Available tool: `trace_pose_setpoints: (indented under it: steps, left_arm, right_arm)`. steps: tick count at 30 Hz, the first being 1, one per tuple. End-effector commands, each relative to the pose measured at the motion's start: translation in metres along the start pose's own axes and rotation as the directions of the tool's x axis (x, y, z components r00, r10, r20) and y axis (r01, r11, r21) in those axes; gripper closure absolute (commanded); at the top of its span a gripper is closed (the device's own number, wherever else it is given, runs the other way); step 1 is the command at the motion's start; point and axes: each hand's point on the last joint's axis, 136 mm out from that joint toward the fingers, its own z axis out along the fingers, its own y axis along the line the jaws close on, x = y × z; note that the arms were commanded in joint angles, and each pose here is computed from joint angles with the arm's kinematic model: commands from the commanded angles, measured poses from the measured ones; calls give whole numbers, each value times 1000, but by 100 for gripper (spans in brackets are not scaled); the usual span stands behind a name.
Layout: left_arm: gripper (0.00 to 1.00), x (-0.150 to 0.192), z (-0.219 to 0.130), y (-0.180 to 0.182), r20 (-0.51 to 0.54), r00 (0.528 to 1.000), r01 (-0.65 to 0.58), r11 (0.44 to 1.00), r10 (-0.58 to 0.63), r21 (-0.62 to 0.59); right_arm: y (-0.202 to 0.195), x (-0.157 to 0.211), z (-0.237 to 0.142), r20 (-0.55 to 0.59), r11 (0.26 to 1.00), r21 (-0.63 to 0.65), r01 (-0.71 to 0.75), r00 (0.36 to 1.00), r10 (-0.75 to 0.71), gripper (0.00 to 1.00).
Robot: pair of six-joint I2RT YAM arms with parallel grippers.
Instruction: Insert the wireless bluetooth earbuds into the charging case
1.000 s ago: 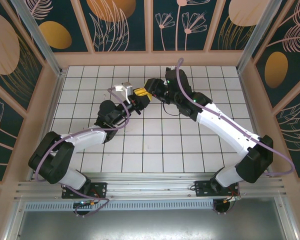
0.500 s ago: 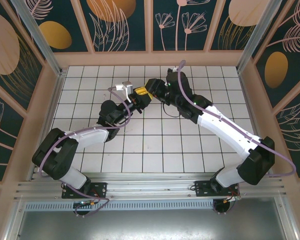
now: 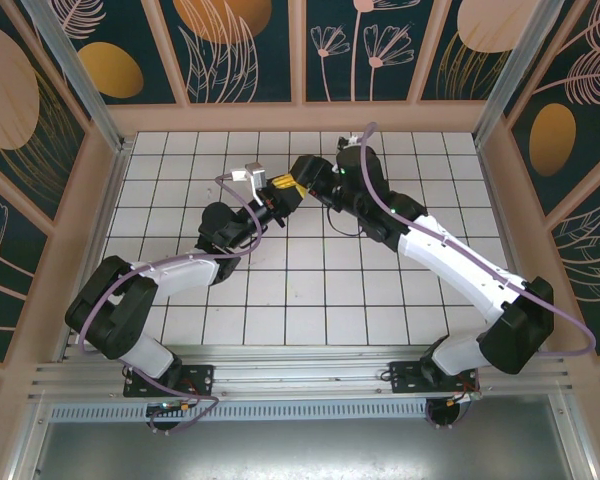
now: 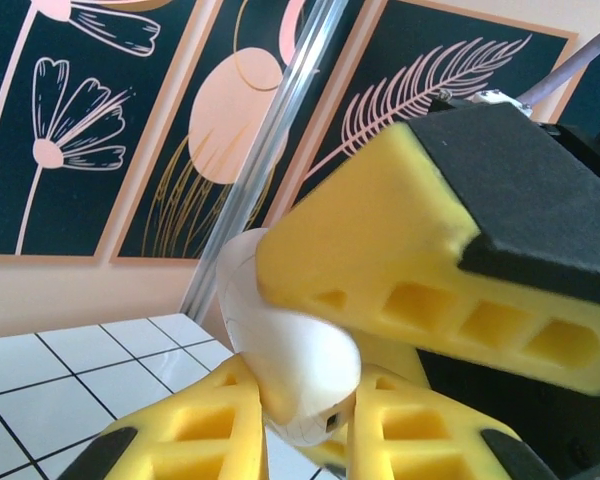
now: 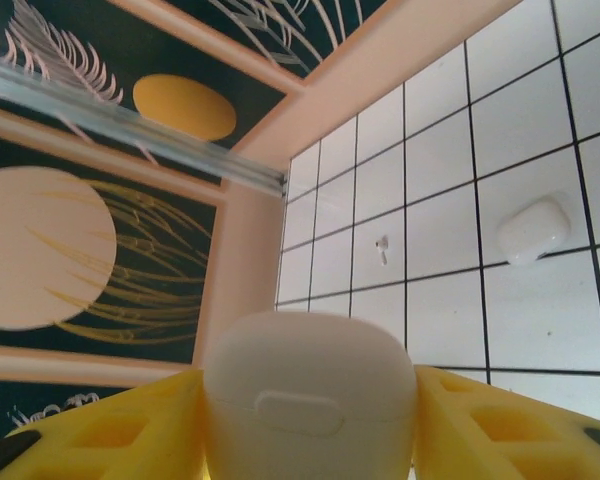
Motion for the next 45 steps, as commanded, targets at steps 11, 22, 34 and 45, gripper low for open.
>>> trace_pose_setpoints:
  steps: [11,22,34,45]
  left_arm:
    - [91,-23,-10,-12,34,996,83,996,-84,45]
    - [92,-38,-20,-41,-22,971,237,940,-239,247]
    - [92,-45,-19,-64,-74,963,269,896,-260,354]
    - [93,-44,-20,-71,-110,958,286,880,-264,380]
  right_arm:
    - [41,-31,-73,195,955,-202,219,964,-180,35]
    - [45,-29,-105,211,809,-491,322,945,-248,31]
    - [62,-9,-81,86,732,-610,304,944,-319,39]
    - [60,-12,-77,69,710,-640,293,943,-326,63]
